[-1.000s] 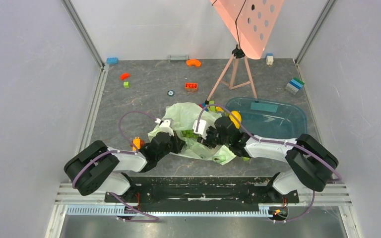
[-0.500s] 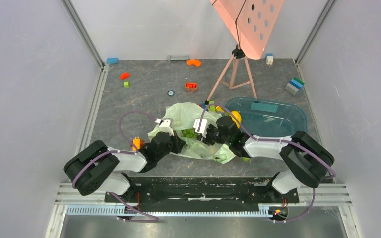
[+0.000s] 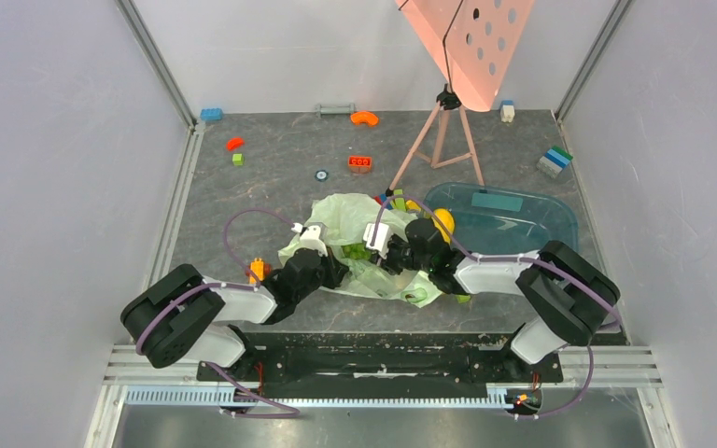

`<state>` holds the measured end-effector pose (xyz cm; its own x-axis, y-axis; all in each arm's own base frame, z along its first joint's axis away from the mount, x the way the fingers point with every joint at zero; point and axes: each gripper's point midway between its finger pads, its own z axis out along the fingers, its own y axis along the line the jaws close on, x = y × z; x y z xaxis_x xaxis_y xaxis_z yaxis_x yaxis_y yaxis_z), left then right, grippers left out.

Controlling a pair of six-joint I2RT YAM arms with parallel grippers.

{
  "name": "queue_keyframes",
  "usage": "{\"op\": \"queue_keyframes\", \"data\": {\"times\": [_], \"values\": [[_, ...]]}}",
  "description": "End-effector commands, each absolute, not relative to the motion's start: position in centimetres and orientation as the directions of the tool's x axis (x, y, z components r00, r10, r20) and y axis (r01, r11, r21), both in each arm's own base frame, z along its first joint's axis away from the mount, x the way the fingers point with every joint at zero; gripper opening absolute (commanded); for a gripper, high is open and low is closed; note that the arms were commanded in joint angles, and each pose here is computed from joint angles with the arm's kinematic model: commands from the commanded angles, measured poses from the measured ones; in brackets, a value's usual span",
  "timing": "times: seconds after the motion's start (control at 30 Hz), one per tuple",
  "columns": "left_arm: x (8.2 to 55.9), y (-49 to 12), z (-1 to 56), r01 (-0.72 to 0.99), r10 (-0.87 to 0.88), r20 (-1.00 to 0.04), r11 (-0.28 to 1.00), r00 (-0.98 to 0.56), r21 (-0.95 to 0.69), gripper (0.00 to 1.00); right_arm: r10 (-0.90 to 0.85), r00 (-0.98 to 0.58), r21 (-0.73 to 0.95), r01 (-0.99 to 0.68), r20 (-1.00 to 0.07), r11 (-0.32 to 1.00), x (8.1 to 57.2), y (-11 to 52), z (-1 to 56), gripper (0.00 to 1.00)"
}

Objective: Take the fake fruits out of the plastic bag
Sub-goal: Take out the fake fruit from the plastic bag.

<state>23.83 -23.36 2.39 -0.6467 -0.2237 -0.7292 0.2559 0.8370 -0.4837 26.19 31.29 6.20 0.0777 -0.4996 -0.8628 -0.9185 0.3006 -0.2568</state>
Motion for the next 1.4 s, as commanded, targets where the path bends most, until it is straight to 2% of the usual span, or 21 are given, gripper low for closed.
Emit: {"op": "queue_keyframes", "data": {"times": [0.0, 0.23, 0.43, 0.93, 1.37], "values": [[24.7, -24.0, 3.6, 0.292, -0.227, -0.766, 0.83, -0.602, -0.475, 0.02, -0.44, 0.102, -0.259, -0.913, -0.892, 0.314, 27.3, 32.7, 8.2, 0.36], [24.7, -24.0, 3.6, 0.288, -0.229, -0.765, 0.831, -0.602, -0.475, 0.02, -0.432, 0.08, -0.242, -0.911, -0.898, 0.334, 27.8, 32.9, 8.2, 0.34], [24.7, -23.9, 3.6, 0.287, -0.23, -0.765, 0.832, -0.601, -0.475, 0.02, -0.428, 0.057, -0.227, -0.906, -0.902, 0.358, 28.3, 32.9, 8.2, 0.29], [24.7, -23.8, 3.6, 0.285, -0.23, -0.767, 0.834, -0.599, -0.473, 0.02, -0.442, -0.007, -0.182, -0.905, -0.897, 0.384, 28.8, 33.0, 7.8, 0.0], [24.8, -23.8, 3.5, 0.283, -0.229, -0.765, 0.835, -0.602, -0.472, 0.02, -0.338, 0.013, -0.146, -0.917, -0.941, 0.372, 27.9, 33.9, 15.1, 0.0]]}}
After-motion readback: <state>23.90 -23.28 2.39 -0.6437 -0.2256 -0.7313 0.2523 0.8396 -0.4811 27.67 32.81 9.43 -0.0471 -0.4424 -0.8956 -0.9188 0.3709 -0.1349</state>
